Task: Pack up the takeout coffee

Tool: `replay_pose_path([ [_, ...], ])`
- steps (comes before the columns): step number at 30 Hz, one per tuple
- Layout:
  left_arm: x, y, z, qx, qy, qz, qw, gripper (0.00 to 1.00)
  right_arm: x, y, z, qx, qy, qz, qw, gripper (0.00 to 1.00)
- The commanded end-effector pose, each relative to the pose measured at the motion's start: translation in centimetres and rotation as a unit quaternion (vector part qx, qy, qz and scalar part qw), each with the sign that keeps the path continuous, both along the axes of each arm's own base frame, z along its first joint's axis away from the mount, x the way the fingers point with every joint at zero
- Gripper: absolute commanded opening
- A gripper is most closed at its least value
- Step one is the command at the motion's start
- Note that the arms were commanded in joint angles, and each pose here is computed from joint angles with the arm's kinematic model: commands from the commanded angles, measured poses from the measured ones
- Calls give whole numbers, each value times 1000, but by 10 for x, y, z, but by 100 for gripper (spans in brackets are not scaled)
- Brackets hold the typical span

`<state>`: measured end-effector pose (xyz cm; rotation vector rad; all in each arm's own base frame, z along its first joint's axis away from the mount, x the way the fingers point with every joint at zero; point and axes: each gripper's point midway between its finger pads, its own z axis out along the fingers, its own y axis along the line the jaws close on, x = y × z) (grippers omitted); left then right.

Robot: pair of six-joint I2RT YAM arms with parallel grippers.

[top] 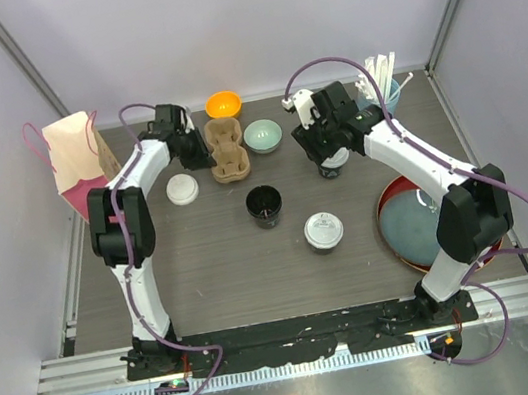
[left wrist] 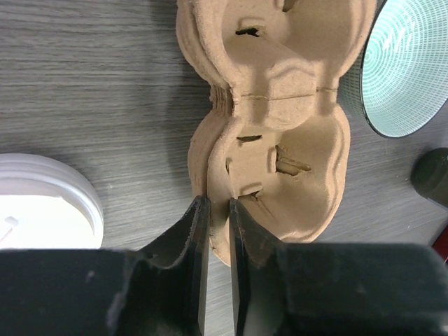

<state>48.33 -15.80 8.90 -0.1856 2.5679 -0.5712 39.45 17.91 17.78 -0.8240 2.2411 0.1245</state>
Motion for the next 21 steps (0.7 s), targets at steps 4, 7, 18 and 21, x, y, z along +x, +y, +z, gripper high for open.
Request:
replay_pose_path([
  [4,10,-4,0,-8,-1,-3,1000,0,-3,6,27,20,-34,13,999,53],
  [7,8,-8,8,-20,-4,-9,1000,0,-4,7,30,23,-37,14,999,53],
  [18,7,-16,74,-57,-67,-22,996,0,-8,7,40,28,-45,17,998,53],
  [21,8,-18,85,-62,-77,-30,995,0,-9,8,37,25,-40,19,999,53],
])
